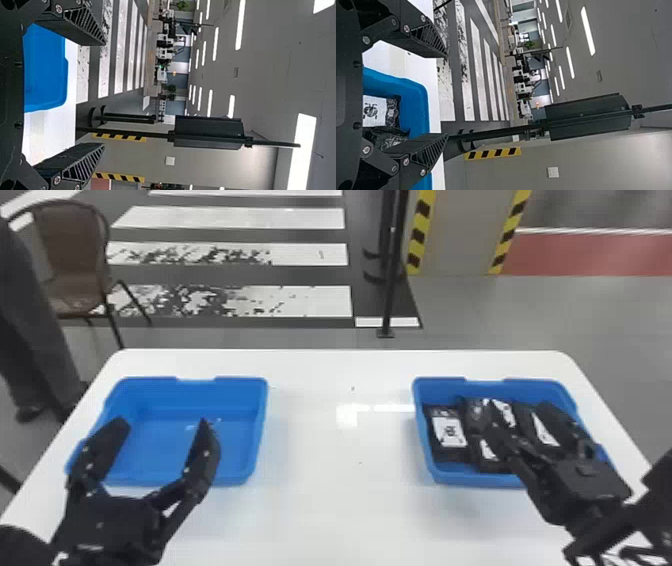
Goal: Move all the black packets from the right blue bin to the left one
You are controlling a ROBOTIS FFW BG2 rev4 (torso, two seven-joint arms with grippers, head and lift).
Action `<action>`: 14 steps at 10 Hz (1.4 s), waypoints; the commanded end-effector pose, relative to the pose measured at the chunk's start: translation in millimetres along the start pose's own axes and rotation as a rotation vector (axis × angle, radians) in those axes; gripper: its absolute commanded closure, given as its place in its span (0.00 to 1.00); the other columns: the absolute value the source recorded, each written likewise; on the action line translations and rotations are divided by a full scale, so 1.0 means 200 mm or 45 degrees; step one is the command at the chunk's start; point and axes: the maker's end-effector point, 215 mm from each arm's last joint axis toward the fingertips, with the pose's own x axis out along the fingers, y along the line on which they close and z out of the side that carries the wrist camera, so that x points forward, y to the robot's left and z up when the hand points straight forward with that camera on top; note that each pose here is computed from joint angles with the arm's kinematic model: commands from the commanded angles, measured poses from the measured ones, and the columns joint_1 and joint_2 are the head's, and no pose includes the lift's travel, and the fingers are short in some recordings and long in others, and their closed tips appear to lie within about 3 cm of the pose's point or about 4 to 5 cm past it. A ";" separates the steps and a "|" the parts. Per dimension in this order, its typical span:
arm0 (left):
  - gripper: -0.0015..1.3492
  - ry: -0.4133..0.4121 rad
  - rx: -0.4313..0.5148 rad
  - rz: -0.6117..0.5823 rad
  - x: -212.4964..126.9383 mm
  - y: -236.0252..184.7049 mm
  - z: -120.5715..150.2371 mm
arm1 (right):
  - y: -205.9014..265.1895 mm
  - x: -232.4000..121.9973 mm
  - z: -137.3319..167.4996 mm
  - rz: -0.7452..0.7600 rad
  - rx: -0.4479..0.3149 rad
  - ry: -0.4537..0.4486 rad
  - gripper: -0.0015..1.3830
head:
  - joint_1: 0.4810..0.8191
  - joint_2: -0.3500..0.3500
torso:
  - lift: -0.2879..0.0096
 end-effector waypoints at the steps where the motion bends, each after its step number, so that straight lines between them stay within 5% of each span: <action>1: 0.10 -0.009 0.003 0.002 0.00 0.01 0.01 | 0.00 0.00 -0.01 0.000 0.007 0.000 0.25 | 0.63 0.49 | 0.50; 10: 0.11 -0.024 0.015 -0.004 0.00 0.03 0.02 | -0.03 0.09 -0.09 0.016 0.057 0.060 0.25 | 0.63 0.50 | 0.50; 14: 0.11 -0.051 0.021 -0.015 0.00 0.03 0.03 | -0.17 0.22 -0.38 -0.009 0.011 0.420 0.25 | 0.63 0.51 | 0.50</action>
